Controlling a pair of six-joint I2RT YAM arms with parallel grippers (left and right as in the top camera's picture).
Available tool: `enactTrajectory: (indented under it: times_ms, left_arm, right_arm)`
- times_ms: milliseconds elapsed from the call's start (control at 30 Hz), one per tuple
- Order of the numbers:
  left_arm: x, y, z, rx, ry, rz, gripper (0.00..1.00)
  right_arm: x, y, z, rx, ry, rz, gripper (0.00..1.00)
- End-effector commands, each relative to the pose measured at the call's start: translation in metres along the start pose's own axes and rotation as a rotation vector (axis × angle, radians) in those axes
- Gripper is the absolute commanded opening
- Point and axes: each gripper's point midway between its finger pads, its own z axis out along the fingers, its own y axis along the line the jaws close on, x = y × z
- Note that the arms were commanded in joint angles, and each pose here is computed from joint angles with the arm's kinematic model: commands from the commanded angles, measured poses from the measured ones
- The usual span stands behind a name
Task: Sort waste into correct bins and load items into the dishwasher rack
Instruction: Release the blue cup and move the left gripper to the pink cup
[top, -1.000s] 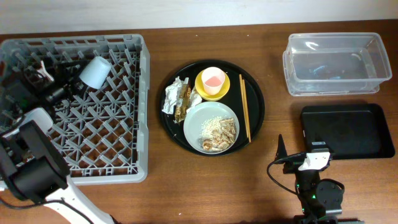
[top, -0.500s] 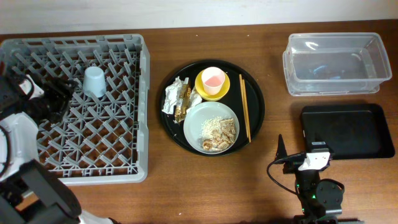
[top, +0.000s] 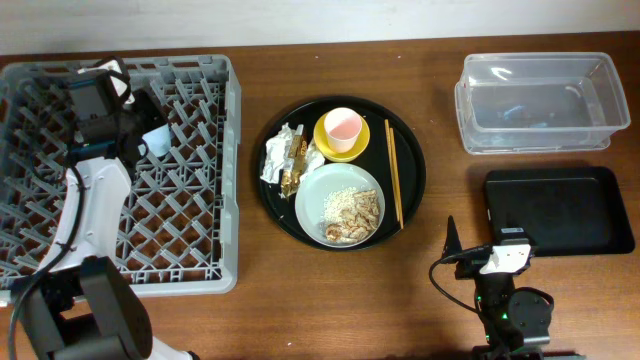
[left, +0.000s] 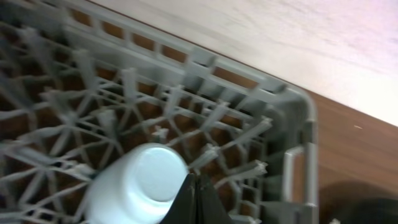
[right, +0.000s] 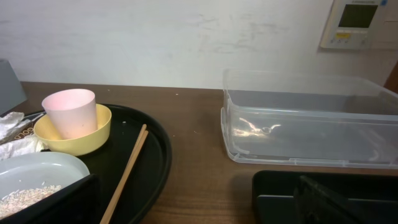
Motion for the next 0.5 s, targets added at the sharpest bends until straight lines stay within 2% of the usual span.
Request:
enactTrajectory:
  times_ms: [0, 267, 400, 467]
  left_arm:
    - [-0.002, 0.019, 0.006, -0.099, -0.018, 0.077, 0.0]
    - [0.019, 0.019, 0.037, -0.065, 0.025, 0.085, 0.0]
    - [0.03, 0.017, 0.044, -0.038, 0.062, 0.204, 0.01]
    - [0.04, 0.02, 0.049, -0.043, 0.095, 0.202, 0.01]
  right_arm:
    - [0.003, -0.001, 0.0, 0.006, 0.006, -0.004, 0.98]
    - [0.003, -0.001, 0.0, 0.006, 0.006, -0.004, 0.98]
    - [0.003, -0.001, 0.0, 0.006, 0.006, -0.004, 0.98]
    - [0.003, -0.001, 0.0, 0.006, 0.006, -0.004, 0.98]
